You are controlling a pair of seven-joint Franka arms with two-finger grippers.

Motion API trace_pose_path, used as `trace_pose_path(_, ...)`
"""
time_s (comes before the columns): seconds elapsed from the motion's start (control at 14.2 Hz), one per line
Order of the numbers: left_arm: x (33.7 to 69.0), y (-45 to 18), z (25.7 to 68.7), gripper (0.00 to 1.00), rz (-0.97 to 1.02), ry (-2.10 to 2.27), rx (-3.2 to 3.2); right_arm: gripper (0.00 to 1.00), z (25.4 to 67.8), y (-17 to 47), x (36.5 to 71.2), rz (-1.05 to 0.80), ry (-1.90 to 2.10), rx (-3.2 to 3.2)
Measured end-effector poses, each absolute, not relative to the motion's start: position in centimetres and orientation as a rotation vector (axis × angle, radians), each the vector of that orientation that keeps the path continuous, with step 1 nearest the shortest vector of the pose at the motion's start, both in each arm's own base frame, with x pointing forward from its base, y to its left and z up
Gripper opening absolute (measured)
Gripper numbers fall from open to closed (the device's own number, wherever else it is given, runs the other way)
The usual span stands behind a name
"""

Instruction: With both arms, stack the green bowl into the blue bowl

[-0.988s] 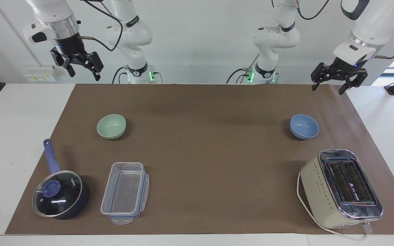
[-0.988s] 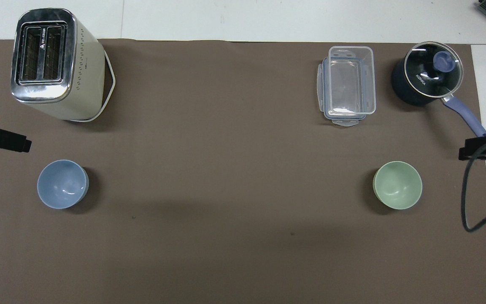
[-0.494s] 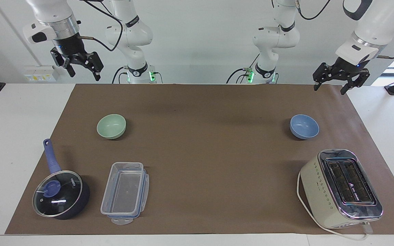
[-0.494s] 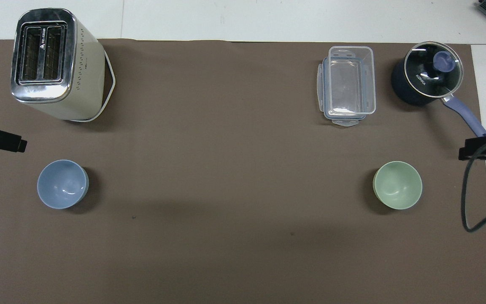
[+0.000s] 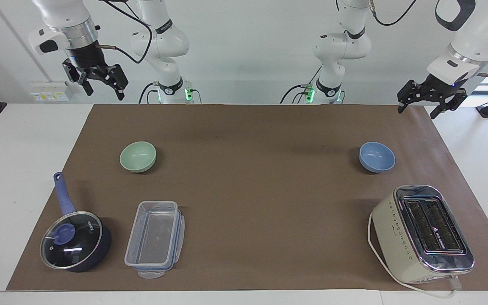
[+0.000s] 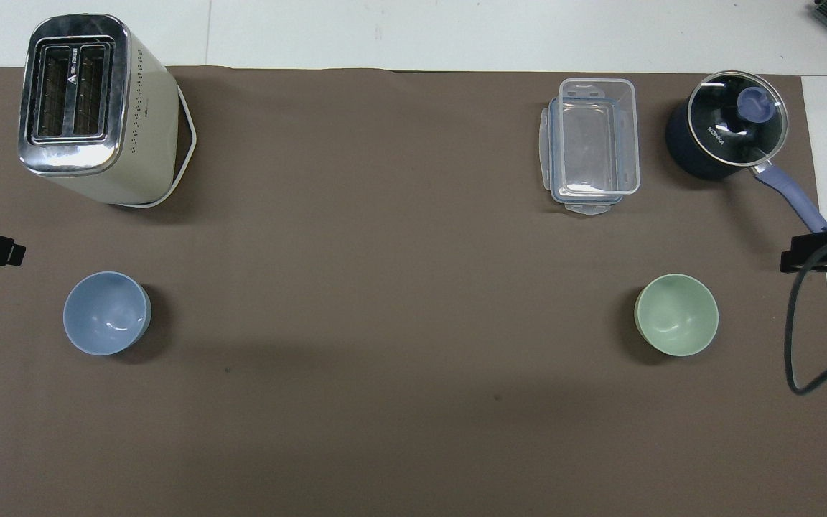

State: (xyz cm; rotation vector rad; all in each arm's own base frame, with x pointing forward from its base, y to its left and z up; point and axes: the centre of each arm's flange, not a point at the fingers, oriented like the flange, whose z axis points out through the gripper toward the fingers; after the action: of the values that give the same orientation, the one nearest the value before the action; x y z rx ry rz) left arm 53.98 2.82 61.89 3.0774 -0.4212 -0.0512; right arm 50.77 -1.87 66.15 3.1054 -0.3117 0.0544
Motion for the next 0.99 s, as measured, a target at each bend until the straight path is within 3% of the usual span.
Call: trace_pose_path(0.99, 51.6, 9.2, 50.1, 1.0, -0.025, -0.333, 3.071, 1.0, 66.2, -1.9, 50.8, 0.054, -0.312, 3.105)
